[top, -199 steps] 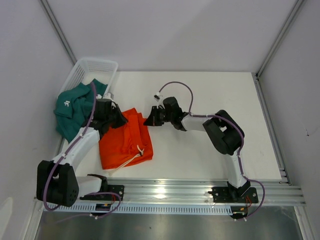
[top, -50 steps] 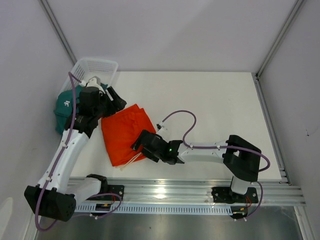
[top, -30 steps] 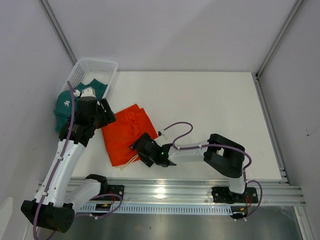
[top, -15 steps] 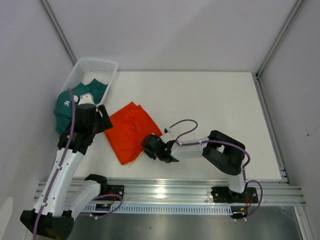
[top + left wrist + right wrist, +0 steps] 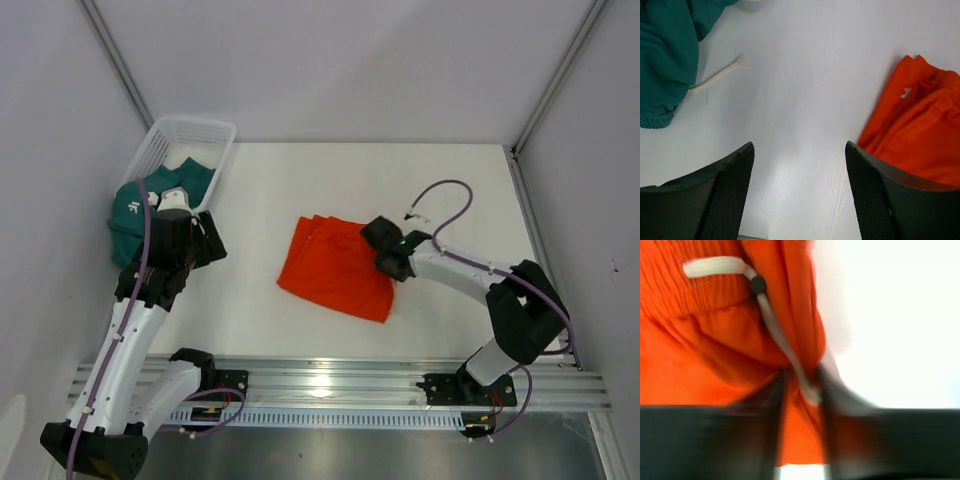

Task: Fold and stack the shorts
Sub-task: Neatly place the folded shorts to the corner

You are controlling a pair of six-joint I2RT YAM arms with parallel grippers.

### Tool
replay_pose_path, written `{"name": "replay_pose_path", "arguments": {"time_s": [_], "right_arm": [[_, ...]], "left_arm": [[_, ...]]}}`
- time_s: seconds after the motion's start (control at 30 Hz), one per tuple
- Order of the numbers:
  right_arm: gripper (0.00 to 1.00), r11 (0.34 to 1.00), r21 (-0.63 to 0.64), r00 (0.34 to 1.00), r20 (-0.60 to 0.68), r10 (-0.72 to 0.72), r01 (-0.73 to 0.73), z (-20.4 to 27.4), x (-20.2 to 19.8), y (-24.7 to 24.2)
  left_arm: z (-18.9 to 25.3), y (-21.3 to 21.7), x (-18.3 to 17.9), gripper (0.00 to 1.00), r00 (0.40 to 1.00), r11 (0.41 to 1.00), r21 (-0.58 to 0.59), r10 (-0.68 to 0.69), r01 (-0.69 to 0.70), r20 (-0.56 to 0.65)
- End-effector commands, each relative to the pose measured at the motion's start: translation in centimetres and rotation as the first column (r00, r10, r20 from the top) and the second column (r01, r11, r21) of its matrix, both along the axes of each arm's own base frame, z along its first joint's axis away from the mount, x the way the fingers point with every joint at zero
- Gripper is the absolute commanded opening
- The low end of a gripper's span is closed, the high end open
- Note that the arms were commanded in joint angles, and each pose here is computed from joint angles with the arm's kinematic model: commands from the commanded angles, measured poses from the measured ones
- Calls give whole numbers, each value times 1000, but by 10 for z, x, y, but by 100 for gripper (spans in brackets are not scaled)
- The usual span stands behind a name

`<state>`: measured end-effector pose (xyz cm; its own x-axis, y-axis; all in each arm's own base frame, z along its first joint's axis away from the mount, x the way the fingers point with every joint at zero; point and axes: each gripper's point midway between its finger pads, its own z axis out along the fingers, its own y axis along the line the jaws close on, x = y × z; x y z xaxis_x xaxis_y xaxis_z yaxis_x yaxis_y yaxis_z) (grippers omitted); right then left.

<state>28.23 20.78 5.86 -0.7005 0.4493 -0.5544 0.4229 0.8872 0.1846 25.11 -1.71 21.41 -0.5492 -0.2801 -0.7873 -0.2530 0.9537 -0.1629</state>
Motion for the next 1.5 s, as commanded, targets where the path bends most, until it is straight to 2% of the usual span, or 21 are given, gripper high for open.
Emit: {"name": "replay_pose_path", "arguments": {"time_s": [0.0, 0.03, 0.07, 0.13, 0.2, 0.27, 0.37, 0.53, 0.67, 0.9, 1.1, 1.23, 1.37, 1.47], "right_arm": [[55, 975, -220, 999, -40, -4, -5, 18, 9, -90], [81, 971, -237, 999, -40, -19, 9, 21, 10, -98], [99, 967, -253, 999, -23, -33, 26, 27, 14, -104], [99, 962, -265, 997, 23, -69, 73, 44, 24, -114], [100, 968, -251, 999, 37, -2, 11, 54, 32, -105], [99, 981, -182, 995, 56, 79, -68, 59, 38, -79], [99, 969, -170, 978, 82, 194, -178, 66, 39, -40], [99, 922, -128, 924, 66, 376, -366, 68, 37, 28], [96, 894, -129, 901, 13, 434, -429, 43, 34, 70], [94, 878, -78, 881, 5, 474, -472, 18, 48, 119], [94, 873, -64, 875, -24, 483, -484, -3, 56, 134], [87, 863, -81, 867, -50, 496, -498, -18, 56, 142], [85, 870, -168, 886, -94, 453, -463, -31, 58, 125], [84, 886, -178, 903, -127, 411, -428, -43, 60, 107]], "left_arm": [[4, -2, 4, 76, 999, 1000, 5, -30, 30, 25], [4, -3, 4, 76, 999, 999, 3, -33, 33, 23], [3, -4, 4, 76, 999, 999, 2, -39, 39, 20], [2, -5, 5, 76, 999, 999, 1, -43, 43, 18], [1, -5, 5, 76, 999, 999, 1, -46, 46, 10], [0, -6, 5, 76, 999, 999, -1, -51, 51, 8], [-1, -6, 6, 76, 999, 999, 0, -53, 53, 4], [-1, -7, 6, 76, 998, 998, -1, -56, 56, 6], [-1, -7, 6, 76, 998, 998, -3, -57, 57, 4], [-2, -8, 6, 76, 998, 998, -3, -64, 64, 3], [-2, -8, 6, 76, 998, 998, -3, -66, 66, 0], [-4, -9, 6, 76, 998, 998, -4, -68, 68, -5], [-4, -9, 6, 76, 998, 998, -4, -67, 67, -5], [-3, -10, 7, 76, 997, 997, -6, -73, 73, -1]]}}
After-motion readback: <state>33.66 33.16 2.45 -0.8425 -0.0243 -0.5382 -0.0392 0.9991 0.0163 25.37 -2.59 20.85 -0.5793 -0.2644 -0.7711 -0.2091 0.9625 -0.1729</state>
